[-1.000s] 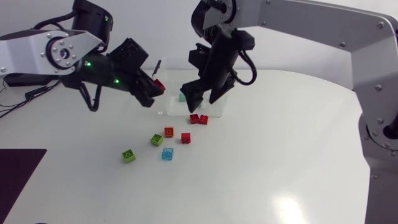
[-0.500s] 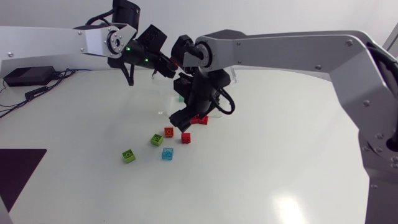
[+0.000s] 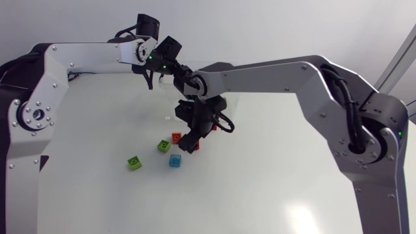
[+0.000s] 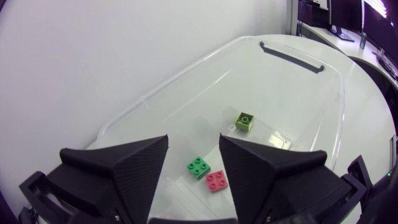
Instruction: Place the duplo bricks in the container
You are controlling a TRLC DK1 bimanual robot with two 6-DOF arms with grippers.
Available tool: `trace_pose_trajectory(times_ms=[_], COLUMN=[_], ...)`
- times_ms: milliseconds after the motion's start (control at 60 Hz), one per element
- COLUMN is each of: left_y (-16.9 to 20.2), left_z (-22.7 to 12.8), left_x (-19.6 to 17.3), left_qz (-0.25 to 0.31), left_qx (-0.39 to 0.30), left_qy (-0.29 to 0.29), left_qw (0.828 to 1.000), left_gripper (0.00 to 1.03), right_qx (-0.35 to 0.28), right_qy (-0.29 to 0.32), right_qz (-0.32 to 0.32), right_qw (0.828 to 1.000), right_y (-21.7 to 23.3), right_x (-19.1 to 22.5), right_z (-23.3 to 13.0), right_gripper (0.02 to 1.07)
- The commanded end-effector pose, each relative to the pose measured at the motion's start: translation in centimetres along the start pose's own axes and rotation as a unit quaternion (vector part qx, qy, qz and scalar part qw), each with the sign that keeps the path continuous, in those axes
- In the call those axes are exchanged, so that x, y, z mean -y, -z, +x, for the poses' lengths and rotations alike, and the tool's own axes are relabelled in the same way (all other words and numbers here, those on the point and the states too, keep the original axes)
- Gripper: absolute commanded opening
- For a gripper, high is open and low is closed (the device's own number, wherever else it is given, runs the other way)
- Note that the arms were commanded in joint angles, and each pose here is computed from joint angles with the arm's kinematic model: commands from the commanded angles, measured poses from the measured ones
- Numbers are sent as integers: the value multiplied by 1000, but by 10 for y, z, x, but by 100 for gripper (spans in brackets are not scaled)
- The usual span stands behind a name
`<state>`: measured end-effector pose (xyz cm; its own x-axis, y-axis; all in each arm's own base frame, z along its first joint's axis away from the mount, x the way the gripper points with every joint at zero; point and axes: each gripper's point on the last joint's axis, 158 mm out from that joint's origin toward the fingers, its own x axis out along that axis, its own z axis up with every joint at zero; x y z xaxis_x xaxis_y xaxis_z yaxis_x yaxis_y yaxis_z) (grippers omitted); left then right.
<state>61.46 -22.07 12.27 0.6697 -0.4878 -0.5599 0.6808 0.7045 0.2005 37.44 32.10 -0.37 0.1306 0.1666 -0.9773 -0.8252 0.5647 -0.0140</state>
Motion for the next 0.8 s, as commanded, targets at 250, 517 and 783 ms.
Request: trace_pose_trajectory(times_ms=[250, 517, 783], left_y=[8, 10, 12], left_z=[-7, -57, -97], left_x=[-8, -9, -19], left_qz=[-13, -1, 2], left_qx=[-7, 6, 21], left_qy=[-3, -23, -42], left_qw=[1000, 1000, 999], left_gripper=[84, 85, 88], right_qx=[-18, -15, -15], right_qy=[-4, -6, -5], right_qz=[-29, -46, -49], right_qw=[999, 999, 999], right_y=[0, -9, 0], right_x=[10, -2, -13], right_z=[35, 38, 27], right_gripper=[92, 59, 17])
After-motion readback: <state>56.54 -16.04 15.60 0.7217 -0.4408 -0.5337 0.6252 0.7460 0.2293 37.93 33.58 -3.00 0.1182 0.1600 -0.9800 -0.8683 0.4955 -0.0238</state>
